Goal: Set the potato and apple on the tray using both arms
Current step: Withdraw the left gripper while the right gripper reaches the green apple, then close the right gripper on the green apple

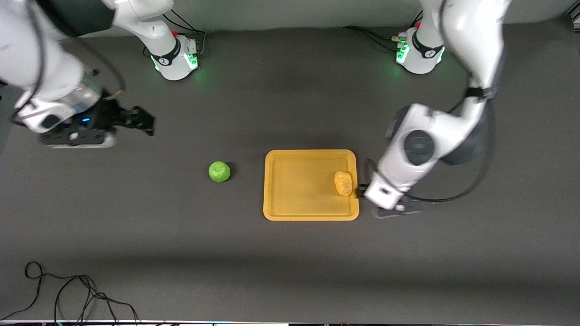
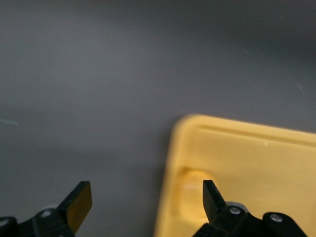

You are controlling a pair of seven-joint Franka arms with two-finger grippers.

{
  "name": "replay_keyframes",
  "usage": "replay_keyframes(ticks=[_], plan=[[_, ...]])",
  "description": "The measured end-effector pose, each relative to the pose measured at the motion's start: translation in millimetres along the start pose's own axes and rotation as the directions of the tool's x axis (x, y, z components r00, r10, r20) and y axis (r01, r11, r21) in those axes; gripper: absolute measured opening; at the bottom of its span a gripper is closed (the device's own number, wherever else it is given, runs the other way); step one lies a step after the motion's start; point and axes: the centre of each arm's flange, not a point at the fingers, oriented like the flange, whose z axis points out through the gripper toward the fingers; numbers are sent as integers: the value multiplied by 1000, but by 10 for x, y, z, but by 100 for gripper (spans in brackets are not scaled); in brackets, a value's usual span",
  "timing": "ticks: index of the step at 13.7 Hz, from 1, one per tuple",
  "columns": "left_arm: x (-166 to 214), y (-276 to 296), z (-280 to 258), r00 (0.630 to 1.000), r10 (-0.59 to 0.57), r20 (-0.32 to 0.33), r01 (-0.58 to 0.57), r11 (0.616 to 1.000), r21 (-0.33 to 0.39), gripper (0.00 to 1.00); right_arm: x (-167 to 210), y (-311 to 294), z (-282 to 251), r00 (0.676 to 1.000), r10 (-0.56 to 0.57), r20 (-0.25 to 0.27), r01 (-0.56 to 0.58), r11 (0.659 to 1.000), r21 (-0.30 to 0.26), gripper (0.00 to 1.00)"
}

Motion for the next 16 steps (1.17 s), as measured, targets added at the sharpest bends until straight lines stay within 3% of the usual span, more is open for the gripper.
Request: replay_keyframes(ticks=[3,7,12,16], plan=[[365,-1505,-584,997,75,1,-75,997,31,100,-80,-293,180,1000,-12,-8,12,1000,2,100],[417,-2761,-503,993,116,22,-117,990,77,100,-43,-238,1022,1000,1,-13,-1,1000,8,100],[322,-2922,-877,991,134,9,-135,987,82,100,-219,-341,2387,996,-25,-86,29,999,38,100],[285,-2628,-1346,985,174,8,-174,982,80,100,-226,-307,3285,999,-22,-45,23,1000,16,100]])
